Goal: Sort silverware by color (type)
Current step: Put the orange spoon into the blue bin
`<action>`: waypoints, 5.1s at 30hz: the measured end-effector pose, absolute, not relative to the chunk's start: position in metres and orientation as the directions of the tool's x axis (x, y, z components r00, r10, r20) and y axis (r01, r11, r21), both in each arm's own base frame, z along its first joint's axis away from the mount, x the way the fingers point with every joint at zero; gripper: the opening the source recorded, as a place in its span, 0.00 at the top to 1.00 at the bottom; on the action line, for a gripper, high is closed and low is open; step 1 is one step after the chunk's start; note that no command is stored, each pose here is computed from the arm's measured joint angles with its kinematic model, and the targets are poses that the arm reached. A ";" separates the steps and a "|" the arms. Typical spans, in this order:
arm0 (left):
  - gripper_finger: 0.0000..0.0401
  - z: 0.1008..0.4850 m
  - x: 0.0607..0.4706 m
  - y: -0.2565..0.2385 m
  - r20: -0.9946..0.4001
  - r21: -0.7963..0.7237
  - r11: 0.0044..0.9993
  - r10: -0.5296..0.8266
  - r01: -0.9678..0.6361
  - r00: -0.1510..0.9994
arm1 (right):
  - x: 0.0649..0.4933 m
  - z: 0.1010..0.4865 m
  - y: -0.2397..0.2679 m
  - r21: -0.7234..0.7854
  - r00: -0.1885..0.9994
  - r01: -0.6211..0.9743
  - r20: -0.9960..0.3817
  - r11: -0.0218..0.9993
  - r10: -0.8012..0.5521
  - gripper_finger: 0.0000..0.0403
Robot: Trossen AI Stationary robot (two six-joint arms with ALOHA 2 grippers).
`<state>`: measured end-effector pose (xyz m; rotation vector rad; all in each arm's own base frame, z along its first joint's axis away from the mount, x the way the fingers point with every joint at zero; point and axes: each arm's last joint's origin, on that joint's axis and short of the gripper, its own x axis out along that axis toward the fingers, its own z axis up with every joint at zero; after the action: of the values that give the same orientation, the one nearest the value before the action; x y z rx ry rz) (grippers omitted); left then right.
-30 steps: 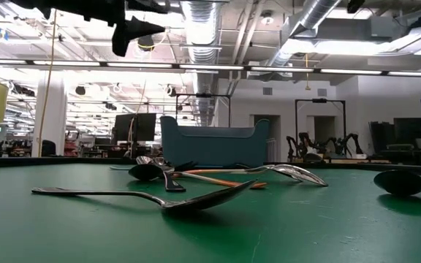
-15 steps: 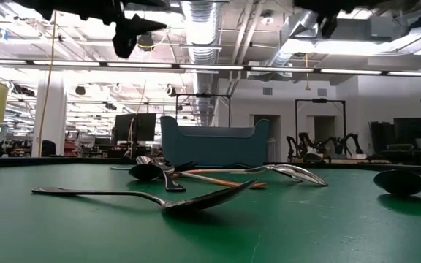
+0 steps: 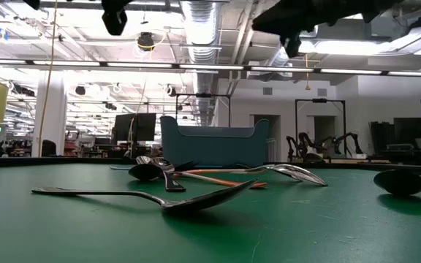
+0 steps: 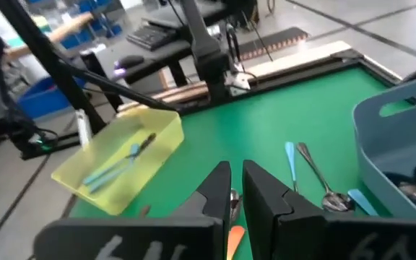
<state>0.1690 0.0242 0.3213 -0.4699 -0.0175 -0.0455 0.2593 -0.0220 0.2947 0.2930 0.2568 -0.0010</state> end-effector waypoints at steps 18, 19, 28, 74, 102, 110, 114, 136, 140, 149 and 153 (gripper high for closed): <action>0.58 0.328 0.121 0.020 0.030 -0.396 0.916 0.077 -0.058 0.997 | 0.317 0.268 0.014 0.255 0.882 0.032 -0.462 0.966 0.093 0.76; 0.58 0.328 0.119 0.020 0.032 -0.391 0.918 0.083 -0.064 0.996 | 0.321 0.266 0.016 0.249 0.877 0.039 -0.472 0.968 0.087 0.74; 0.58 0.323 0.106 0.020 -0.027 -0.349 0.924 0.157 -0.157 0.987 | 0.341 0.238 0.033 0.195 0.756 0.018 -0.644 0.981 0.114 0.58; 0.58 0.309 0.102 0.023 -0.165 -0.281 0.899 0.298 -0.334 0.940 | 0.363 0.155 0.039 0.044 0.505 0.124 -0.863 0.991 -0.024 0.56; 0.58 0.307 0.102 0.024 -0.183 -0.264 0.892 0.328 -0.368 0.927 | 0.357 0.153 0.057 0.051 0.466 0.041 -0.884 0.998 0.026 0.56; 0.58 0.307 0.102 0.024 -0.189 -0.264 0.891 0.328 -0.369 0.926 | 0.353 0.151 0.057 0.039 0.422 0.040 -0.906 0.998 0.019 0.56; 0.58 0.307 0.102 0.024 -0.189 -0.264 0.891 0.327 -0.369 0.926 | 0.350 0.150 0.055 0.024 0.395 0.054 -0.919 0.998 0.000 0.56; 0.58 0.307 0.101 0.025 -0.189 -0.264 0.883 0.347 -0.388 0.919 | 0.358 0.152 0.024 -0.037 0.441 0.202 -0.889 0.979 -0.125 0.56; 0.58 0.307 0.101 0.025 -0.189 -0.260 0.884 0.348 -0.389 0.918 | 0.360 0.153 0.021 -0.029 0.463 0.212 -0.877 0.977 -0.127 0.56; 0.58 0.307 0.101 0.025 -0.189 -0.267 0.882 0.348 -0.389 0.918 | 0.361 0.153 0.019 -0.023 0.470 0.216 -0.874 0.976 -0.125 0.67; 0.58 0.307 0.101 0.025 -0.189 -0.268 0.881 0.348 -0.389 0.918 | 0.361 0.153 0.020 0.009 0.470 0.222 -0.877 0.975 -0.099 0.80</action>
<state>0.1015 0.0248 0.3068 -0.3073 0.1374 0.3850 0.3612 0.0198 0.1532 0.1284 1.0638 -0.1973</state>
